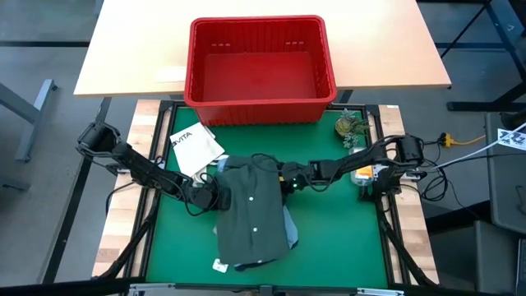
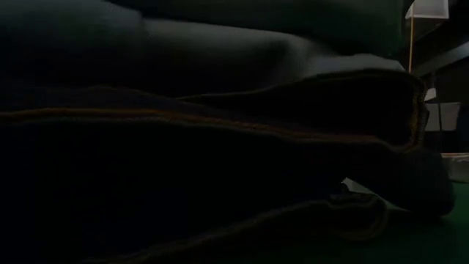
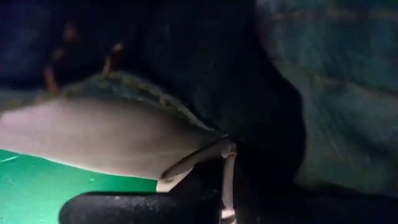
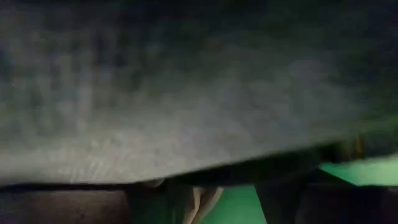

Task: Fold Laundry from Bin
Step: Put the stacked clothing into the organizer bin

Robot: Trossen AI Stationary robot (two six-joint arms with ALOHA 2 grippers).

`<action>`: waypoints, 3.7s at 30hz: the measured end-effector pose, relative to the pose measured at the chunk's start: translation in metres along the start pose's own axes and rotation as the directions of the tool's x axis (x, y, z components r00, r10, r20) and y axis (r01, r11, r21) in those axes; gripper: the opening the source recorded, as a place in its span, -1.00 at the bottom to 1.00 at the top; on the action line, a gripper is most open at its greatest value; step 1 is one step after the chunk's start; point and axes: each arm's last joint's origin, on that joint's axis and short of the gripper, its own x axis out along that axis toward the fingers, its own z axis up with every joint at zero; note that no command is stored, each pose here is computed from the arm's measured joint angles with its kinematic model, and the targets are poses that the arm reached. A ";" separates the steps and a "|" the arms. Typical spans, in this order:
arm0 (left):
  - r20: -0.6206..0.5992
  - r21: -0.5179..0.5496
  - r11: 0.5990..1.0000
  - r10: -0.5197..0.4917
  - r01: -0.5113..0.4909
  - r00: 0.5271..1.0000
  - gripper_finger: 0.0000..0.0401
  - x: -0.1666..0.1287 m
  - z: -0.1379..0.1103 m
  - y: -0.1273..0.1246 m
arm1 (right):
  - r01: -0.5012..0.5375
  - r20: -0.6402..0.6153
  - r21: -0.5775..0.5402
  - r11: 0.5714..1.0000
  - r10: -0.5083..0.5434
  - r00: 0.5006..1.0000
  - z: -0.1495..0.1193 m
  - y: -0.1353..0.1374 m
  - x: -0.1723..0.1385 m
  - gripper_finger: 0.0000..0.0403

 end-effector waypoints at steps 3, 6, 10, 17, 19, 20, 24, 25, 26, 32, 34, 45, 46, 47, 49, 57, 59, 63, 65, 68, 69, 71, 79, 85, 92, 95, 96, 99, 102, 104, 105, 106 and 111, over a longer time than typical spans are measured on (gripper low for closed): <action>-0.011 0.002 1.000 0.002 -0.002 1.000 -0.97 0.000 0.000 0.000 | 0.008 -0.086 0.022 1.000 -0.006 0.996 0.004 -0.013 -0.007 -0.17; -0.016 0.000 1.000 0.004 -0.004 1.000 -0.97 0.000 0.000 0.000 | 0.028 -0.177 0.064 0.998 -0.017 0.984 0.005 -0.026 -0.012 -0.17; -0.017 -0.003 1.000 0.003 -0.003 1.000 -0.97 0.000 -0.001 0.000 | 0.110 -0.254 0.044 0.993 -0.096 0.963 0.000 -0.036 -0.016 -0.17; -0.018 -0.030 1.000 0.003 -0.004 1.000 -0.95 0.000 0.000 0.000 | 0.075 -0.305 0.005 0.997 -0.070 0.950 -0.003 -0.037 -0.017 -0.17; -0.019 -0.035 0.999 0.004 -0.004 1.000 -0.95 0.000 0.000 0.000 | 0.056 -0.316 0.011 0.998 -0.050 0.948 -0.004 -0.036 -0.017 -0.18; -0.018 -0.035 0.999 0.004 -0.005 1.000 -0.95 0.000 0.000 0.000 | 0.050 -0.314 0.007 0.999 -0.045 0.948 -0.005 -0.034 -0.017 -0.18; -0.019 -0.035 0.999 0.005 -0.005 1.000 -0.95 0.000 0.000 0.000 | 0.034 -0.293 -0.034 0.999 -0.042 0.955 -0.012 -0.022 -0.012 -0.18; -0.020 -0.036 0.999 0.005 -0.005 1.000 -0.94 0.000 0.000 0.000 | 0.026 -0.292 -0.048 0.999 -0.039 0.956 -0.015 -0.017 -0.011 -0.18; -0.021 -0.035 0.999 0.005 -0.005 1.000 -0.94 0.000 0.000 0.000 | 0.024 -0.285 -0.064 0.998 -0.042 0.958 -0.018 -0.013 -0.009 -0.18; -0.026 -0.035 0.999 0.008 -0.009 1.000 -0.94 0.000 0.000 0.001 | 0.016 -0.215 -0.074 0.997 -0.032 0.976 -0.030 0.005 0.001 -0.18; -0.028 -0.034 0.999 0.009 -0.010 1.000 -0.94 0.000 0.000 0.001 | 0.001 -0.204 -0.048 0.999 -0.011 0.979 -0.032 0.008 0.006 -0.18; -0.028 -0.034 0.999 0.013 -0.014 1.000 -0.94 0.000 0.000 0.002 | -0.029 -0.119 0.019 0.999 0.031 0.992 -0.044 0.025 0.019 -0.18; -0.028 -0.034 0.999 0.014 -0.015 1.000 -0.94 0.000 0.000 0.002 | -0.030 -0.113 0.016 0.999 0.032 0.993 -0.045 0.026 0.020 -0.18; -0.028 -0.034 0.999 0.014 -0.015 1.000 -0.94 0.000 0.000 0.002 | -0.031 -0.113 0.014 0.999 0.032 0.993 -0.047 0.026 0.022 -0.18; -0.028 -0.034 0.999 0.013 -0.014 1.000 -0.94 0.000 0.000 0.002 | -0.036 -0.115 0.014 0.999 0.037 0.993 -0.049 0.024 0.026 -0.18; -0.044 -0.035 0.999 0.016 -0.017 0.999 -0.94 0.000 -0.001 0.002 | -0.077 -0.139 0.024 0.997 0.079 0.987 -0.057 0.019 0.040 -0.26; -0.045 -0.036 0.999 0.016 -0.017 0.999 -0.94 0.000 -0.001 0.002 | -0.109 -0.124 0.024 0.994 0.111 0.986 -0.055 0.021 0.040 -0.40; -0.048 -0.068 0.998 0.014 -0.017 0.999 -0.94 0.000 -0.001 0.002 | -0.183 -0.095 0.018 0.983 0.184 0.978 -0.050 0.026 0.040 -0.79; -0.049 -0.084 0.996 0.010 -0.014 0.999 -0.94 0.000 -0.001 0.002 | -0.200 -0.084 0.017 0.980 0.200 0.976 -0.049 0.027 0.040 -0.92; -0.052 -0.092 0.996 -0.008 0.004 0.999 -0.94 0.000 -0.001 0.000 | -0.221 -0.078 0.024 0.975 0.222 0.972 -0.045 0.030 0.036 -0.86; -0.053 -0.095 0.995 -0.016 0.011 0.998 -0.94 0.000 -0.001 -0.001 | -0.230 -0.076 0.029 0.973 0.231 0.970 -0.043 0.031 0.034 -0.83; -0.056 -0.101 0.995 -0.031 0.025 0.998 -0.94 0.000 -0.002 -0.002 | -0.254 -0.087 0.043 0.966 0.257 0.962 -0.039 0.032 0.031 -0.81; -0.040 -0.115 0.989 -0.097 0.091 0.995 -0.95 0.000 -0.002 -0.008 | -0.293 -0.070 0.051 0.955 0.296 0.953 -0.024 0.031 0.023 -0.93; -0.019 -0.107 0.988 -0.113 0.110 0.993 -0.97 0.000 -0.002 -0.013 | -0.308 -0.072 0.047 0.950 0.311 0.948 -0.023 0.033 0.022 -0.90; -0.006 -0.061 0.992 -0.113 0.112 0.994 -0.98 0.000 -0.003 -0.022 | -0.328 -0.086 0.045 0.944 0.331 0.940 -0.022 0.034 0.021 -0.94; 0.001 -0.045 0.992 -0.122 0.122 0.993 -0.98 -0.001 -0.003 -0.025 | -0.346 -0.094 0.045 0.937 0.349 0.932 -0.021 0.036 0.019 -0.92; 0.004 -0.042 0.991 -0.126 0.126 0.992 -0.98 -0.001 -0.003 -0.026 | -0.349 -0.093 0.044 0.936 0.352 0.932 -0.020 0.037 0.017 -0.92; 0.011 -0.042 0.989 -0.143 0.144 0.990 -0.98 -0.001 -0.003 -0.032 | -0.348 -0.097 0.033 0.937 0.349 0.932 -0.017 0.040 0.009 -0.94; 0.030 -0.045 0.984 -0.169 0.170 0.985 -0.98 -0.002 -0.003 -0.034 | -0.344 -0.092 0.018 0.939 0.345 0.934 -0.011 0.040 0.001 -0.93; 0.048 -0.049 0.981 -0.183 0.186 0.982 -0.98 -0.002 -0.002 -0.036 | -0.341 -0.095 0.014 0.940 0.341 0.935 -0.008 0.039 -0.004 -0.93; 0.053 -0.050 0.980 -0.189 0.191 0.981 -0.98 -0.003 -0.002 -0.037 | -0.342 -0.088 0.013 0.939 0.342 0.936 -0.005 0.039 -0.006 -0.93; 0.061 -0.053 0.979 -0.195 0.198 0.979 -0.98 -0.005 -0.002 -0.038 | -0.344 -0.081 0.011 0.939 0.344 0.936 -0.004 0.039 -0.008 -0.93; 0.096 -0.033 0.973 -0.225 0.229 0.970 -0.98 -0.013 0.002 -0.043 | -0.360 -0.052 -0.017 0.933 0.358 0.932 0.000 0.041 -0.011 -0.94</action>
